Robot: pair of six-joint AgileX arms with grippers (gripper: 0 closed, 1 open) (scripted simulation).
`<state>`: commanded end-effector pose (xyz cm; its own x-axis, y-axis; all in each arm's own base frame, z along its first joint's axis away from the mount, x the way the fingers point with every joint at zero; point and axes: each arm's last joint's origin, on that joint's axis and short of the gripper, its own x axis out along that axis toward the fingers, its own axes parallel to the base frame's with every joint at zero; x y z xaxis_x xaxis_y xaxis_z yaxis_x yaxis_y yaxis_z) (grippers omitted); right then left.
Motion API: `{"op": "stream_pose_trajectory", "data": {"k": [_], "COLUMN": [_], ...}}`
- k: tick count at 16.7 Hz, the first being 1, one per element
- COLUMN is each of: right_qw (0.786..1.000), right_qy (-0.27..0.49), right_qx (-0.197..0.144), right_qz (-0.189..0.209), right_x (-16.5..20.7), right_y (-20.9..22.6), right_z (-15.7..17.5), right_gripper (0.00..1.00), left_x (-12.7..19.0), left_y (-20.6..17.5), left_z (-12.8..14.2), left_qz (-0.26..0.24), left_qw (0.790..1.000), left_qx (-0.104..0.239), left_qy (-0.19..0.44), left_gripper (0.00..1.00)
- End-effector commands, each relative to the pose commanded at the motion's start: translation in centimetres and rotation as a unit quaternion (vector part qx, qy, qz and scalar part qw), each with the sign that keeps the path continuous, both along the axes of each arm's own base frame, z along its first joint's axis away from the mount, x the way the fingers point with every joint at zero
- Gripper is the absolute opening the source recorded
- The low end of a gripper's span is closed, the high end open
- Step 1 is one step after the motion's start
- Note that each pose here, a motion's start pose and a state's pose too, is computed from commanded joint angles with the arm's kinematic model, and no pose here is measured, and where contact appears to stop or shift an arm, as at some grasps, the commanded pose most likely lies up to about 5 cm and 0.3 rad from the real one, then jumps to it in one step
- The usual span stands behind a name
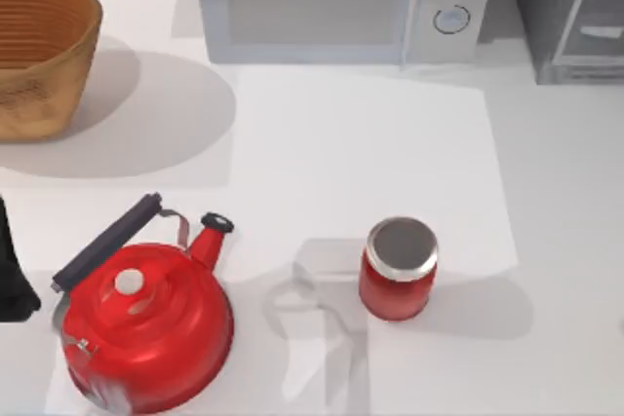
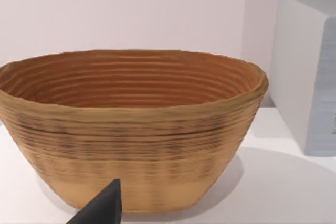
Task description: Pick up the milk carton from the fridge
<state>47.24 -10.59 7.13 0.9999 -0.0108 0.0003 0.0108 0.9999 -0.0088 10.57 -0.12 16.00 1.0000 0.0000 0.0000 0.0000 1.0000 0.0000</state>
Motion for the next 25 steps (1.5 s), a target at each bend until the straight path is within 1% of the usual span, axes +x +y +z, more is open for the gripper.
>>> {"op": "stream_pose_trajectory", "data": {"k": [5, 6, 15, 17, 21, 25], "right_qw": [1.000, 1.000, 1.000, 1.000, 1.000, 1.000], "right_qy": [0.000, 0.000, 0.000, 0.001, 0.000, 0.000], "right_qx": [0.000, 0.000, 0.000, -0.003, 0.000, 0.001], "right_qz": [0.000, 0.000, -0.002, -0.002, -0.002, -0.001], "right_x": [0.0, 0.0, 0.0, 0.0, 0.0, 0.0], "right_y": [0.0, 0.0, -0.1, -0.2, -0.2, -0.2], "right_z": [0.0, 0.0, 0.2, 1.3, 4.7, 4.9], "right_gripper": [0.02, 0.00, 0.00, 0.00, 0.00, 0.00], "left_x": [0.0, 0.0, 0.0, 0.0, 0.0, 0.0], "left_y": [0.0, 0.0, 0.0, 0.0, 0.0, 0.0], "left_z": [0.0, 0.0, 0.0, 0.0, 0.0, 0.0], "left_qz": [0.000, 0.000, 0.000, 0.000, 0.000, 0.000], "left_qw": [1.000, 1.000, 1.000, 1.000, 1.000, 1.000], "left_qx": [0.000, 0.000, 0.000, 0.000, 0.000, 0.000], "left_qy": [0.000, 0.000, 0.000, 0.000, 0.000, 0.000], "left_gripper": [1.00, 1.00, 1.00, 1.00, 1.00, 1.00]}}
